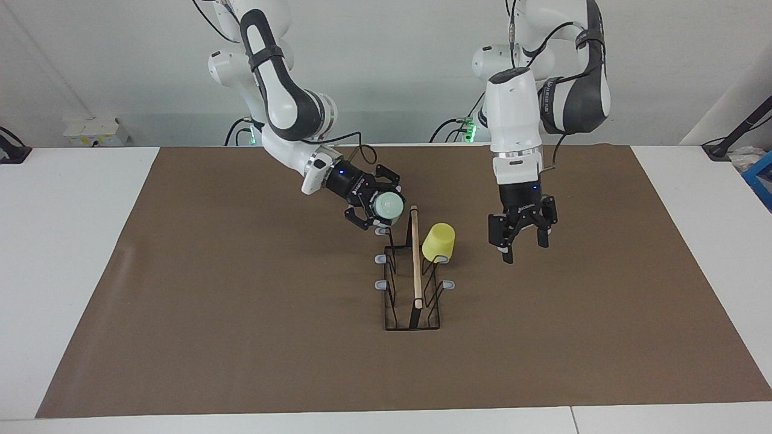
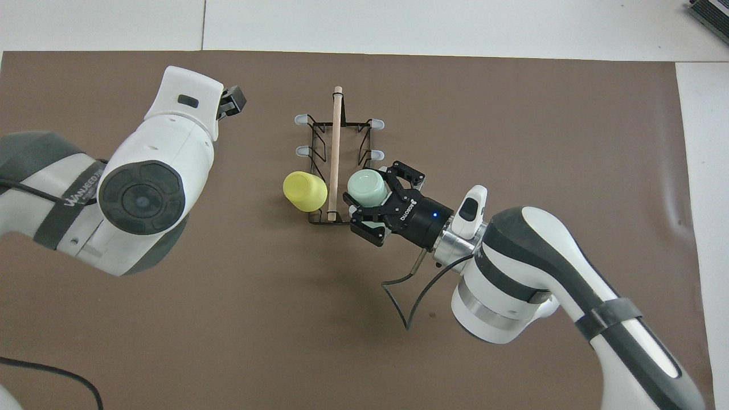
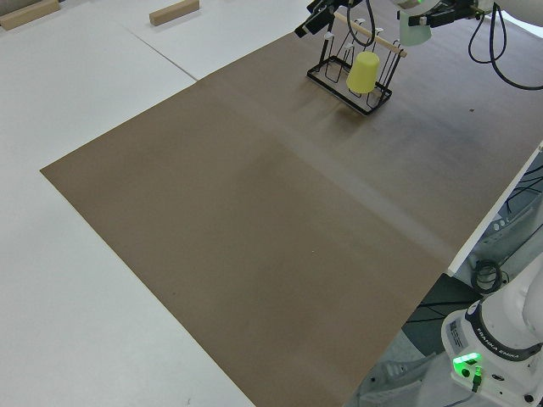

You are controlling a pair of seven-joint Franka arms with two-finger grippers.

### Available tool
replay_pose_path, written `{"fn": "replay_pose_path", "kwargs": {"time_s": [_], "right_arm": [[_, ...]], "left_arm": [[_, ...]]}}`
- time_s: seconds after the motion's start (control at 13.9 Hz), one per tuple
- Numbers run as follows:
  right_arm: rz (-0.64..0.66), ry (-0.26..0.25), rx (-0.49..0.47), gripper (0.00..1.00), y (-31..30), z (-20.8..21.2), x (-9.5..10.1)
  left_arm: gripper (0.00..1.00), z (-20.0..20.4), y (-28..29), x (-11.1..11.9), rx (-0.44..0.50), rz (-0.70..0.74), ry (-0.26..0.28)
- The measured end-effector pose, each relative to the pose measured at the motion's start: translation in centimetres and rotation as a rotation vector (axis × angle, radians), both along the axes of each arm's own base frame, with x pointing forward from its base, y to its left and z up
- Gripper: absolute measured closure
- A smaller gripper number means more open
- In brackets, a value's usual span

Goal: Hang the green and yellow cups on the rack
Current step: 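Withdraw the left gripper while the right gripper holds the green cup at the rack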

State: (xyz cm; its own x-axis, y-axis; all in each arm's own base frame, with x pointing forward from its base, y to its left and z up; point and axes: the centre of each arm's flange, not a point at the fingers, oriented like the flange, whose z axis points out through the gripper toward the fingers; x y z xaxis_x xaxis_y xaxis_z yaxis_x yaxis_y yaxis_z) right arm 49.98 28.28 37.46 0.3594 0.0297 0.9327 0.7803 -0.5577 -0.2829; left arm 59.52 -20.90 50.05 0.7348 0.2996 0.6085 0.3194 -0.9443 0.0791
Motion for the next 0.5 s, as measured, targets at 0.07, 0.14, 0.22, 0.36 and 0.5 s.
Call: {"fn": "replay_pose_path", "kwargs": {"time_s": [0.07,0.14,0.22,0.36,0.5], "right_arm": [[0.003,0.003,-0.002,0.37,0.3,-0.1,-0.2],[0.002,0.003,-0.008,0.37,0.3,-0.1,-0.3],[-0.001,0.003,-0.016,0.37,0.3,-0.2,-0.3],[0.0,-0.006,-0.031,0.37,0.2,-0.5,-0.3],[0.003,-0.007,-0.04,0.37,0.2,-1.1,-0.2]], "left_arm": [[0.0,0.1,1.0,0.4,0.009,-0.026,0.02],[0.0,0.3,2.2,0.8,0.012,-0.052,0.043],[0.0,0.5,3.6,1.3,0.017,-0.076,0.062],[0.0,1.3,6.7,2.2,0.018,-0.14,0.103],[0.0,2.6,9.7,2.9,0.015,-0.21,0.167]]}}
